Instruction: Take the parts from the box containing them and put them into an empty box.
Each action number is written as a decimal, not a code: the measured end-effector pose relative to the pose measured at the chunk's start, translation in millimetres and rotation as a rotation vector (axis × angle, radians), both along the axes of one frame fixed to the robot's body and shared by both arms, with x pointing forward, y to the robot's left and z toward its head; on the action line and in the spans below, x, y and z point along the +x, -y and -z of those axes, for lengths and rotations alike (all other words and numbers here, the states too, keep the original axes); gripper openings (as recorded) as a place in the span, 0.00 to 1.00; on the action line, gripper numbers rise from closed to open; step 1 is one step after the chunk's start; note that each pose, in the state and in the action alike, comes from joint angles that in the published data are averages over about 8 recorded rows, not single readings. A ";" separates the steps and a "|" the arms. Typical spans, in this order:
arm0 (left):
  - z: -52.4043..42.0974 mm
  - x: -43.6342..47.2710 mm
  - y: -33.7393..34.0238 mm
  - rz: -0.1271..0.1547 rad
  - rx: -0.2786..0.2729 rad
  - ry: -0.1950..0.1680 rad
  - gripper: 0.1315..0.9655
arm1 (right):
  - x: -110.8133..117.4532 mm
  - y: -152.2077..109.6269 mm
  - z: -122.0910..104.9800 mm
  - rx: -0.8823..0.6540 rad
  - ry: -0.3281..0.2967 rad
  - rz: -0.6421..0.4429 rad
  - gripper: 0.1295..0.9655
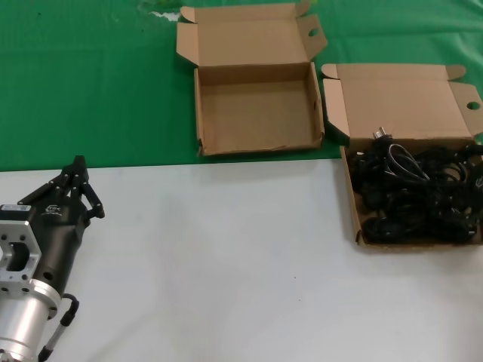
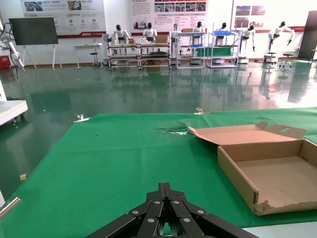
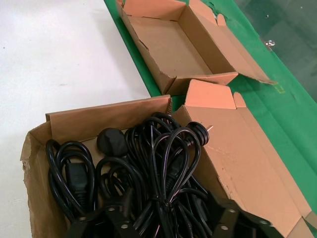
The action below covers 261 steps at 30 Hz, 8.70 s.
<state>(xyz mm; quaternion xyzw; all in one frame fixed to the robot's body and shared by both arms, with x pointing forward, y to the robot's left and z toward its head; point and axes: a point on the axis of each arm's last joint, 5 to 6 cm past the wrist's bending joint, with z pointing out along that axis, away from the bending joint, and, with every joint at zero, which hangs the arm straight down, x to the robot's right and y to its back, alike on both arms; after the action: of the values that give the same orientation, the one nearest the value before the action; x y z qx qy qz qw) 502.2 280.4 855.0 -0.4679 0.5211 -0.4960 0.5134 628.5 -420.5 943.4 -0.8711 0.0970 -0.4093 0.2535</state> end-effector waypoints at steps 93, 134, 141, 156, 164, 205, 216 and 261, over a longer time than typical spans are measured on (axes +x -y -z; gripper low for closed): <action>0.0 0.0 0.0 0.000 0.000 0.000 0.01 | 67.3 -100.4 -60.3 -0.105 0.385 -0.304 0.08; 0.0 0.0 0.0 0.000 0.000 0.000 0.01 | 130.7 -216.3 -8.8 -0.146 0.397 -0.345 0.08; 0.0 0.0 0.0 0.000 0.000 0.000 0.01 | 130.5 -221.2 -2.6 -0.169 0.394 -0.312 0.08; 0.0 0.0 0.0 0.000 0.000 0.000 0.01 | 130.6 -227.4 -0.2 -0.170 0.408 -0.290 0.24; 0.0 0.0 0.0 0.000 0.000 0.000 0.01 | 131.9 -221.1 -5.2 -0.137 0.417 -0.272 0.41; 0.0 0.0 0.0 0.000 0.000 0.000 0.33 | 91.1 -176.7 56.1 0.186 0.352 0.072 1.00; 0.0 0.0 0.0 0.000 0.000 0.000 0.62 | 57.2 -162.8 79.5 0.323 0.336 0.219 1.00; 0.0 0.0 0.0 0.000 0.000 0.000 1.00 | -108.7 -139.9 91.5 0.893 0.346 0.588 1.00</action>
<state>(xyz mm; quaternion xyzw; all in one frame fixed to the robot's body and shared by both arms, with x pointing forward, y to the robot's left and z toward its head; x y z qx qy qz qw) 502.2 280.4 855.0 -0.4679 0.5210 -0.4961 0.5133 519.7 -280.6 851.9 -0.5359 0.4566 -0.5188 0.4850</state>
